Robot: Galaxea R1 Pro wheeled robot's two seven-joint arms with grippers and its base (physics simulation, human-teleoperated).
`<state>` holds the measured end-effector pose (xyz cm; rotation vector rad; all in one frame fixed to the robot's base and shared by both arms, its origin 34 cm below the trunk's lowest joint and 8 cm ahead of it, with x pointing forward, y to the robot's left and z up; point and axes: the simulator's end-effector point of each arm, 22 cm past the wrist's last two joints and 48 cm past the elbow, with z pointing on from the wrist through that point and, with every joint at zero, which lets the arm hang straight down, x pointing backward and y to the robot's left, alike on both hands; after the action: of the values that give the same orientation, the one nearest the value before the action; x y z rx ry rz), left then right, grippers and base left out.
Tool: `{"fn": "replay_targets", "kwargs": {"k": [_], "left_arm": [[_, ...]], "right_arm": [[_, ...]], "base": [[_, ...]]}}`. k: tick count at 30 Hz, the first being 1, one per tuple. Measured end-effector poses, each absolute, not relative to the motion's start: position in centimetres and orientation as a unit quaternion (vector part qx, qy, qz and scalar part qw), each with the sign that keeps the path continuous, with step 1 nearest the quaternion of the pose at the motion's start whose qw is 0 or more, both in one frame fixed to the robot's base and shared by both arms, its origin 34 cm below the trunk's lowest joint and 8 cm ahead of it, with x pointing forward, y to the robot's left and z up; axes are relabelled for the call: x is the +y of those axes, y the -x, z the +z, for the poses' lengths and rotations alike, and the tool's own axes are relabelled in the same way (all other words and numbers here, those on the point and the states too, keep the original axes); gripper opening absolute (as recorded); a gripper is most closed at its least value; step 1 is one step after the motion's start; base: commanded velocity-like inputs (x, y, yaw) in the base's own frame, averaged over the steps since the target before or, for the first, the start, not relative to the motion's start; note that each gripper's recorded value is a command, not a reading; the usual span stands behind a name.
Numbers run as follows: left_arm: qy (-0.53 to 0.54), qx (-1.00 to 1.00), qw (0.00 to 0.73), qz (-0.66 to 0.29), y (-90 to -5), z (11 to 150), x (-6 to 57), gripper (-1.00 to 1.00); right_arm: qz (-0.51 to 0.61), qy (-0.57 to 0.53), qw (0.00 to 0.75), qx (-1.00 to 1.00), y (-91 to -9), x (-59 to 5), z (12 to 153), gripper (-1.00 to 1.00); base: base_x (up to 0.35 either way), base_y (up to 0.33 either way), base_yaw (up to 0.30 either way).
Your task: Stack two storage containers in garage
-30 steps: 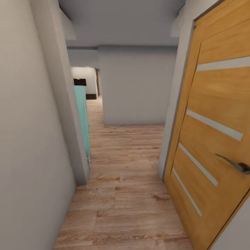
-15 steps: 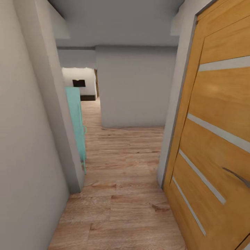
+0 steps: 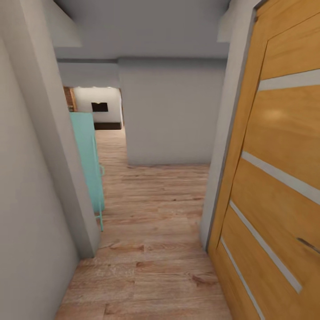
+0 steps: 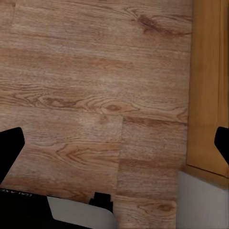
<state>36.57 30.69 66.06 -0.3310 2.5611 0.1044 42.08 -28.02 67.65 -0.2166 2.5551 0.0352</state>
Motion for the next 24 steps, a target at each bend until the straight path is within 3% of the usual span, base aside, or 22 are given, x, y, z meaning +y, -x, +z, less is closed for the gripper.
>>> {"fn": "replay_targets", "kwargs": {"k": [24], "left_arm": [[0.123, 0.953, 0.275, 0.039, -36.57, 66.07, 30.84, 1.00]], "right_arm": [[0.013, 0.081, 0.284, 0.955, -42.08, -28.01, 67.65, 1.00]], "base": [[0.325, 0.006, 0.000]]}}
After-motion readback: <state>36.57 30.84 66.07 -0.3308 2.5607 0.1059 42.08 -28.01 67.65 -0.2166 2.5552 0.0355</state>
